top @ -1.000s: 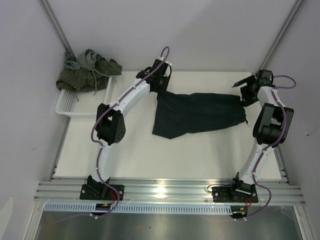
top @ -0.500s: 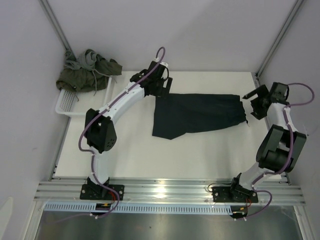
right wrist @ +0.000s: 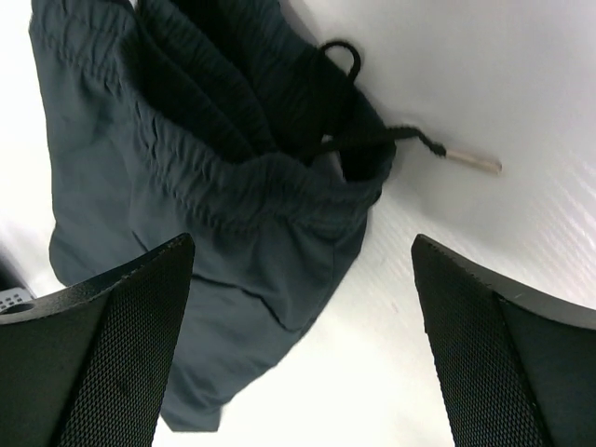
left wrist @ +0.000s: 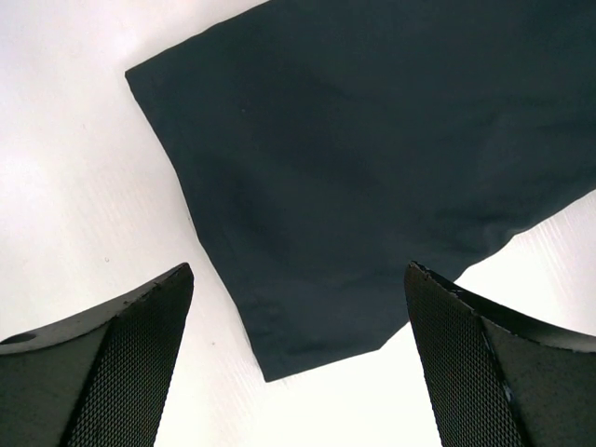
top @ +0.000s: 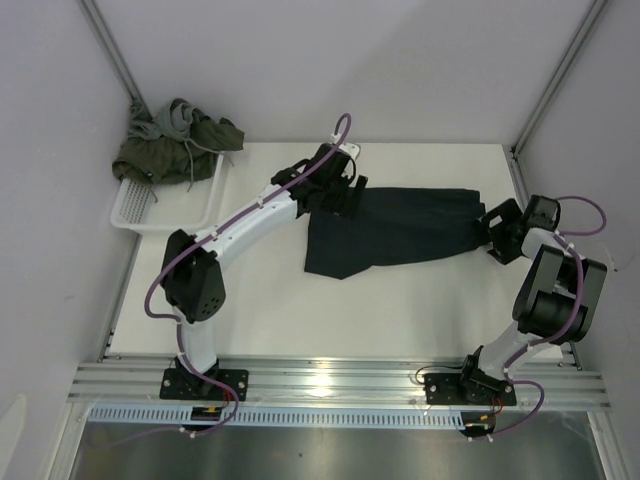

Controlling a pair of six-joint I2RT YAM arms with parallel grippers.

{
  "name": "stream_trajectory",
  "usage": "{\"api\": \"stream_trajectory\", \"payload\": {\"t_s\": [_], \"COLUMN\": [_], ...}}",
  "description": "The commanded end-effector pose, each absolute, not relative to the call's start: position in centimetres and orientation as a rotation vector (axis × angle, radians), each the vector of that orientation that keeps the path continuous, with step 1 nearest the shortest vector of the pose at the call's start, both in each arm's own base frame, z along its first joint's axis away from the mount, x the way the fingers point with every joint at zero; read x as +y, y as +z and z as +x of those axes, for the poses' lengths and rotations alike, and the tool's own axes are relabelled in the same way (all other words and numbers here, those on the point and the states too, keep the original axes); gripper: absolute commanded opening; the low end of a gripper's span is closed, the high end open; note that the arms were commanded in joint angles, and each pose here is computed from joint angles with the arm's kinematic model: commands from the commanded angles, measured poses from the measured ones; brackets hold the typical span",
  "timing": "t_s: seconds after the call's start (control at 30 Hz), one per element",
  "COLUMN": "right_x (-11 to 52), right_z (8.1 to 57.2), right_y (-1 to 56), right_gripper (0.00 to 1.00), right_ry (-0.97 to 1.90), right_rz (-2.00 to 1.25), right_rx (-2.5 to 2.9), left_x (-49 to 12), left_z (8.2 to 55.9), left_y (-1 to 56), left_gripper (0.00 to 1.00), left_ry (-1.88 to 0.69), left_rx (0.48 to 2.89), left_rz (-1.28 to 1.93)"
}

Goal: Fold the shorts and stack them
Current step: Fold the shorts

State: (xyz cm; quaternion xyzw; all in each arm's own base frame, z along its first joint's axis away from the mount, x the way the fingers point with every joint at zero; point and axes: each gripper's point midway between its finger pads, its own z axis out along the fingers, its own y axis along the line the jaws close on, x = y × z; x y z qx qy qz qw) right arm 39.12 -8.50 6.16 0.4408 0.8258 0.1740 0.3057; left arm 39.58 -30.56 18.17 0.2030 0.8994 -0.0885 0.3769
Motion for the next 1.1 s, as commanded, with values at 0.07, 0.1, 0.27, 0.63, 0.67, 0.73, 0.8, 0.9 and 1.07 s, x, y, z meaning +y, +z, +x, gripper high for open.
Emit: {"api": "stream_trajectory", "payload": {"t_s": [0.07,0.1,0.27,0.63,0.67,0.73,0.8,0.9,1.07], "right_x": [-9.5,-9.4,-8.6,-7.0,-6.7,-5.7,-5.0,-2.3,4.6], "right_z": [41.7,41.8,43.2,43.5,43.2,42.0,40.9,37.6,33.4], "right_y": [6.4,6.0,4.1,2.1,2.2,2.6,3.8,4.5,5.8], "right_gripper": [1.00,0.99,0.99,0.33,0.23,0.12,0.00,0.00,0.68], "right_ry": [0.458,0.459,0.480,0.445,0.435,0.405,0.377,0.322,0.316], "right_rz": [1.125,1.130,1.158,1.203,1.197,1.184,1.169,1.131,0.901], "right_rx": [2.068,2.073,2.086,2.108,2.114,2.131,2.124,2.173,2.267], "left_x": [-31.1,-31.1,-30.5,-29.7,-29.8,-30.1,-30.4,-31.1,-33.3], "left_z": [39.9,39.8,39.6,38.6,38.6,38.3,37.9,37.3,35.8], "left_y": [19.6,19.7,19.9,19.9,20.0,20.0,20.1,20.3,19.8], "left_gripper": [0.95,0.95,0.95,0.95,0.95,0.95,0.95,0.95,0.95], "left_ry": [-0.278,-0.278,-0.264,-0.257,-0.262,-0.269,-0.262,-0.271,-0.325], "left_rx": [2.261,2.261,2.258,2.259,2.258,2.255,2.250,2.230,2.200], "left_rz": [0.485,0.487,0.487,0.493,0.492,0.504,0.524,0.556,0.645]}}
